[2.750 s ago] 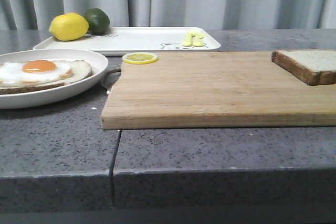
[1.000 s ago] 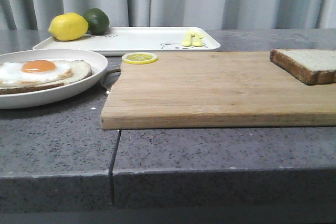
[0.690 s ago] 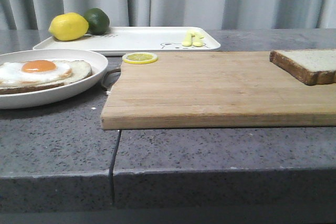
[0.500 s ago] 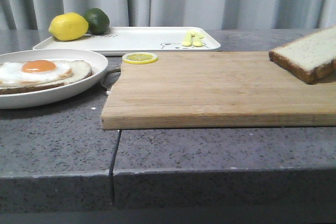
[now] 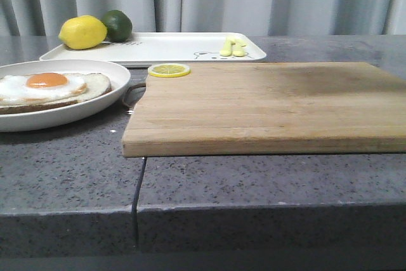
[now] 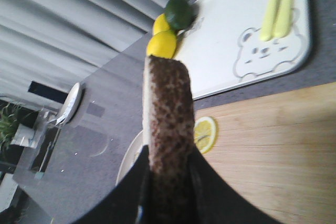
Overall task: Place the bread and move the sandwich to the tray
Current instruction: 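Lift the bread with the right gripper toward the egg plate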
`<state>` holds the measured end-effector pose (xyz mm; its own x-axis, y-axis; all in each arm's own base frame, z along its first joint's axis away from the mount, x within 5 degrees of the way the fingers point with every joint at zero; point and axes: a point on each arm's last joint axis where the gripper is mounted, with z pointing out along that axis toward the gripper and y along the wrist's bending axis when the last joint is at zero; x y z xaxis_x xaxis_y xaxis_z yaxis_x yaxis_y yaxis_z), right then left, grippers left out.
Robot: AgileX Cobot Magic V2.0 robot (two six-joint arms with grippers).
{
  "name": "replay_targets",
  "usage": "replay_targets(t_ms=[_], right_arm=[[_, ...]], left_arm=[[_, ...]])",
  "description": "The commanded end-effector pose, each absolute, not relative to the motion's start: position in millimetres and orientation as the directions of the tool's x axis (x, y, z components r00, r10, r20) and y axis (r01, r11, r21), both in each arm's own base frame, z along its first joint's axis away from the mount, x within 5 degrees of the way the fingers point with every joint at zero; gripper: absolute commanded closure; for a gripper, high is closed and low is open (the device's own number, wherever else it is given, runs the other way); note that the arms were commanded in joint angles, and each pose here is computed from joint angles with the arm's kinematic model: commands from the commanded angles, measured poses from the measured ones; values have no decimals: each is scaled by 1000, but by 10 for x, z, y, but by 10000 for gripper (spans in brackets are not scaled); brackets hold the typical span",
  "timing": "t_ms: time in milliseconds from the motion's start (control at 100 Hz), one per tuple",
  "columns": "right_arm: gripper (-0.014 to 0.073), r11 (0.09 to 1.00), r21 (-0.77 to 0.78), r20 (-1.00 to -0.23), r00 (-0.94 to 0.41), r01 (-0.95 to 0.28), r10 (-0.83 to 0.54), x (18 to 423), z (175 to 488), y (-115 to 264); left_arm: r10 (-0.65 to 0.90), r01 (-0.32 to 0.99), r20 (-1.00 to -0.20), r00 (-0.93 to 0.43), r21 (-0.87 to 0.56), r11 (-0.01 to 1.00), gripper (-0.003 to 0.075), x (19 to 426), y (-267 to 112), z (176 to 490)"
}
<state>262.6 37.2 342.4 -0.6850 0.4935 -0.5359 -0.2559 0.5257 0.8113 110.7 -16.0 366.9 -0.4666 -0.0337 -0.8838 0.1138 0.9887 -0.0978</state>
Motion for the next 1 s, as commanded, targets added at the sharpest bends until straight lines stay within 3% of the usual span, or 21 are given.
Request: replay_targets(t_ms=[0, 270, 580, 990], right_arm=[[648, 451, 836, -535, -648, -313, 542, 2599, 3662, 641], [648, 383, 900, -415, -680, -210, 604, 2633, 3535, 1326], [648, 359, 920, -333, -791, -155, 513, 2698, 3274, 2037], [648, 347, 922, -318, -847, -172, 425, 2860, 3145, 2673]], left_arm=[[-52, 129, -925, -376, -108, 986, 164, 1134, -175, 3838], [-52, 129, -925, -376, -108, 986, 164, 1134, -175, 3838], [-52, 129, -925, -376, -108, 986, 164, 1134, -175, 3838], [-52, 129, -925, -376, -108, 986, 164, 1134, -175, 3838]])
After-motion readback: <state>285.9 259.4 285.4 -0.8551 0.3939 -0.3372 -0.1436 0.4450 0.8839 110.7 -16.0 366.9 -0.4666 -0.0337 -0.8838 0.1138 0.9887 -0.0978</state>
